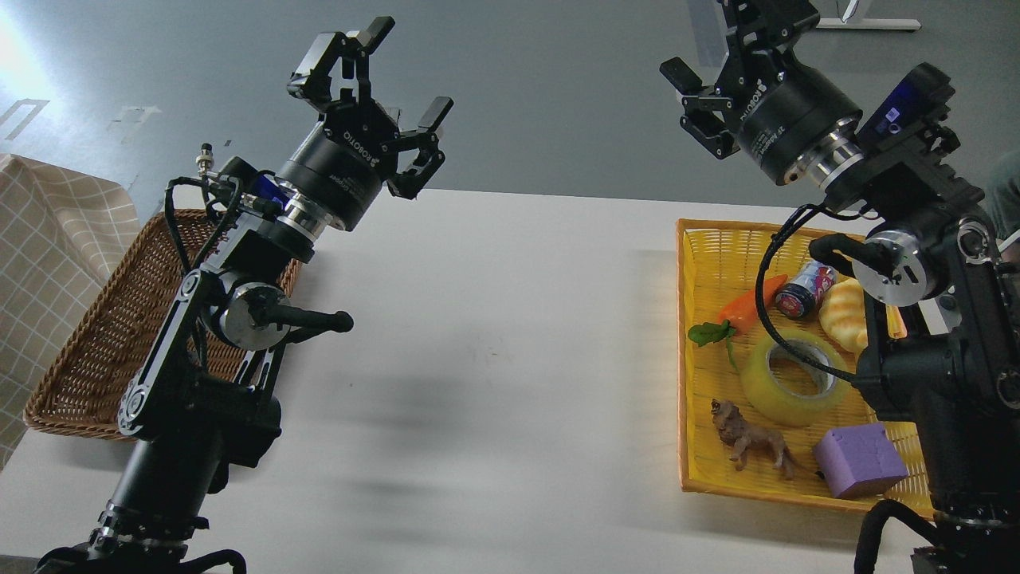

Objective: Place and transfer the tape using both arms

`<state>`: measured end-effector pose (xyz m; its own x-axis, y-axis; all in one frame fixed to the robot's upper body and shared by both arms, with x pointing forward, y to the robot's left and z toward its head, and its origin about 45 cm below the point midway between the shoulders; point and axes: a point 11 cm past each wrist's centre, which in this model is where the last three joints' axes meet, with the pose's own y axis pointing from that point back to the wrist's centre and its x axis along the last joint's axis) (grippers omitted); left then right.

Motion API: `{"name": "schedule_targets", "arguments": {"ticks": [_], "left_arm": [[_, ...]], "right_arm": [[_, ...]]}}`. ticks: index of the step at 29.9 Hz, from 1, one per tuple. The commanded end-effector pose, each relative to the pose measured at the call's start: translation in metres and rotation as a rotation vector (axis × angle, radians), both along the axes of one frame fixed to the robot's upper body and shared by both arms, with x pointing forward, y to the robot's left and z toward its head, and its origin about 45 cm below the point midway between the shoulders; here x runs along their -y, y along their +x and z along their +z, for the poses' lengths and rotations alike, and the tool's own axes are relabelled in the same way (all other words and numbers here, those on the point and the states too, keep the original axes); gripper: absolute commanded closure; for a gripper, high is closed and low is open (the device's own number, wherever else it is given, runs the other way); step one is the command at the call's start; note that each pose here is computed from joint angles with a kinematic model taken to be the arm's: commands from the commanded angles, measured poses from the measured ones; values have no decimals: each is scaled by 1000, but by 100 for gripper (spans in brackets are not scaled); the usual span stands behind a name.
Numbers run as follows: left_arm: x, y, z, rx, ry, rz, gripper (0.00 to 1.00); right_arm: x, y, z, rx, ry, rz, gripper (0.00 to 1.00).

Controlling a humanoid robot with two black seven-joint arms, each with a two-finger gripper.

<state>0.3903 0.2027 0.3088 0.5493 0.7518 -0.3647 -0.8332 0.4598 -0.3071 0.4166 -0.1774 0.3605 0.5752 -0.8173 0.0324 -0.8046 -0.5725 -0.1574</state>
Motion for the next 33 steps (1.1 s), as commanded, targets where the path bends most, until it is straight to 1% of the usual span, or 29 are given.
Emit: {"name": "schedule_targets", "arguments": {"ticks": [1,7,13,19,21,23,27,33], "left_arm": [[1,-1,-3,-4,-9,4,2],[-1,0,-5,-12,-9,6,2],[-1,1,-6,-14,-9,8,2],[-2,0,-5,-2,-16,13,2],[-3,-2,0,43,-40,9,2],[-3,-3,2,60,-49,5,2],[-1,-3,2,64,-49,-1,2],[0,-4,1,61,-47,-6,2]], "right_arm": [[-2,-1,0,1,-2,8,0],[-3,-6,3,22,1,28,0],[-9,-18,3,27,50,125,0],[-8,-22,-3,16,51,129,0],[-8,-22,-2,27,57,134,0],[-6,-23,-1,39,67,133,0],[-3,-23,4,73,97,128,0],[-1,-24,0,67,105,123,0]]}}
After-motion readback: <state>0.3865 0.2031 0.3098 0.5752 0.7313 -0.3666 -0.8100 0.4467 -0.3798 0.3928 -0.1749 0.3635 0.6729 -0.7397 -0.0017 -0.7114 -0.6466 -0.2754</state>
